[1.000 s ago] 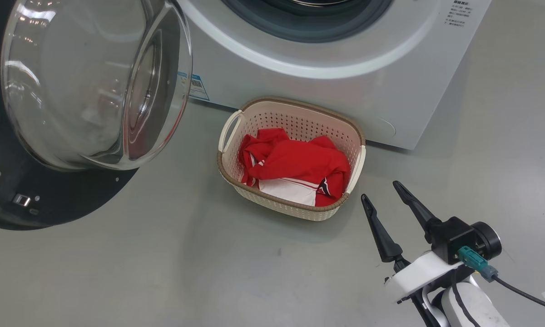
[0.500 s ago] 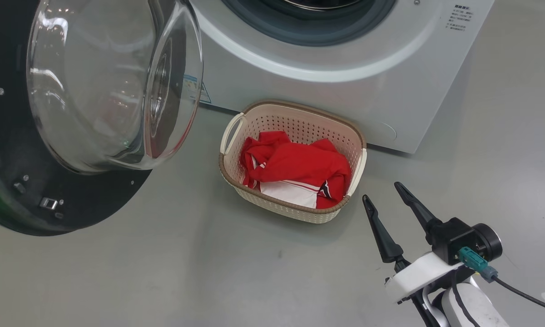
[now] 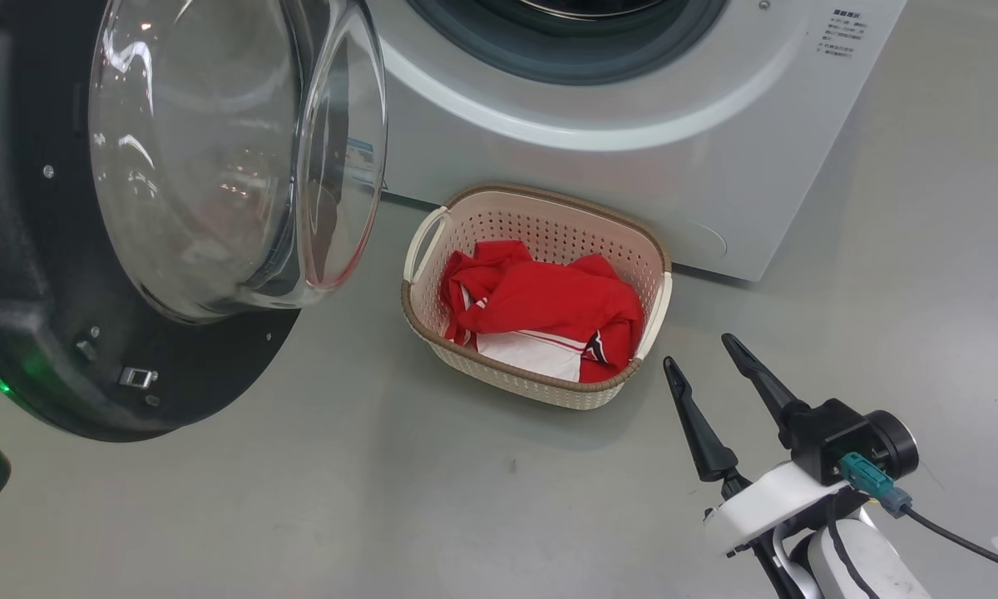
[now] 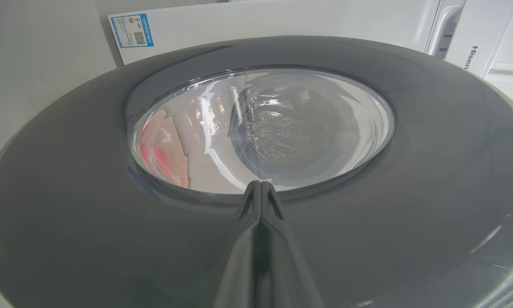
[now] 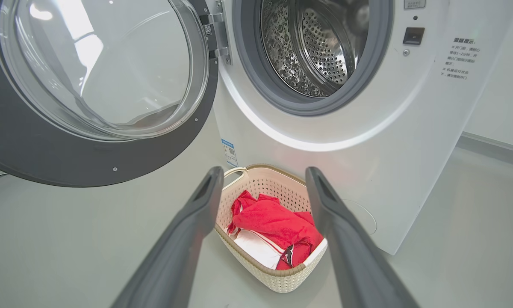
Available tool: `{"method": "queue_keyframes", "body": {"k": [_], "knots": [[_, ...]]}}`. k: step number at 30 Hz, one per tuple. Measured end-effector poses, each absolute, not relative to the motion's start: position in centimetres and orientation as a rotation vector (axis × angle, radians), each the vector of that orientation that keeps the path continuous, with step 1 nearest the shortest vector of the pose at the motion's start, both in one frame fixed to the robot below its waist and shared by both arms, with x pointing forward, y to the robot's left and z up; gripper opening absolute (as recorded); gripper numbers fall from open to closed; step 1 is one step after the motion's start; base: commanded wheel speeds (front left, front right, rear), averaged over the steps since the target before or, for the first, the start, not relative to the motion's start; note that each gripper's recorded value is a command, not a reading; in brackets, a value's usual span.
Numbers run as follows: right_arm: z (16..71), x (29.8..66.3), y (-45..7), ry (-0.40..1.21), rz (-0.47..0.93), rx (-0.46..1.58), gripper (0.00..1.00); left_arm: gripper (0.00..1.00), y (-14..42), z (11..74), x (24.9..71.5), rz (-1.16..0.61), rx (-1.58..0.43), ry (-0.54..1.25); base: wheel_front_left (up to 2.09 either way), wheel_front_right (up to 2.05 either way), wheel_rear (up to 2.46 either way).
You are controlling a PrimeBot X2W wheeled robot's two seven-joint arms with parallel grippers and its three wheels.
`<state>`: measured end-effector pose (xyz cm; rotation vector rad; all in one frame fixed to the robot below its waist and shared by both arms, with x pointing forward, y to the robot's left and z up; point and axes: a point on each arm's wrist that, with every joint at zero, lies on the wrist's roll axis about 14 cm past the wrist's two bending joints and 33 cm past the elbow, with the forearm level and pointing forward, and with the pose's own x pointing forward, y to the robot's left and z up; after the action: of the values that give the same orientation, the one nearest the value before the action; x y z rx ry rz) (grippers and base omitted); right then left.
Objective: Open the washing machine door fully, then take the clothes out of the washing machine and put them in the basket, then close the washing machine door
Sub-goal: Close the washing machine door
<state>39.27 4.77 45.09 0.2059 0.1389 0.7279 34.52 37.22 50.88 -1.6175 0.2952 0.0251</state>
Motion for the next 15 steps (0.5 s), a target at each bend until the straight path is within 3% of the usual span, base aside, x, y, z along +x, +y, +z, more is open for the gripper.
{"method": "queue_keyframes", "body": {"k": [15], "knots": [[45.18, 39.2, 4.76, 0.134, 0.724, 0.209, 1.0, 0.0, 36.19, 51.12, 34.02, -0.006, -1.593, 0.293, 0.0, 0.0, 0.0]]}}
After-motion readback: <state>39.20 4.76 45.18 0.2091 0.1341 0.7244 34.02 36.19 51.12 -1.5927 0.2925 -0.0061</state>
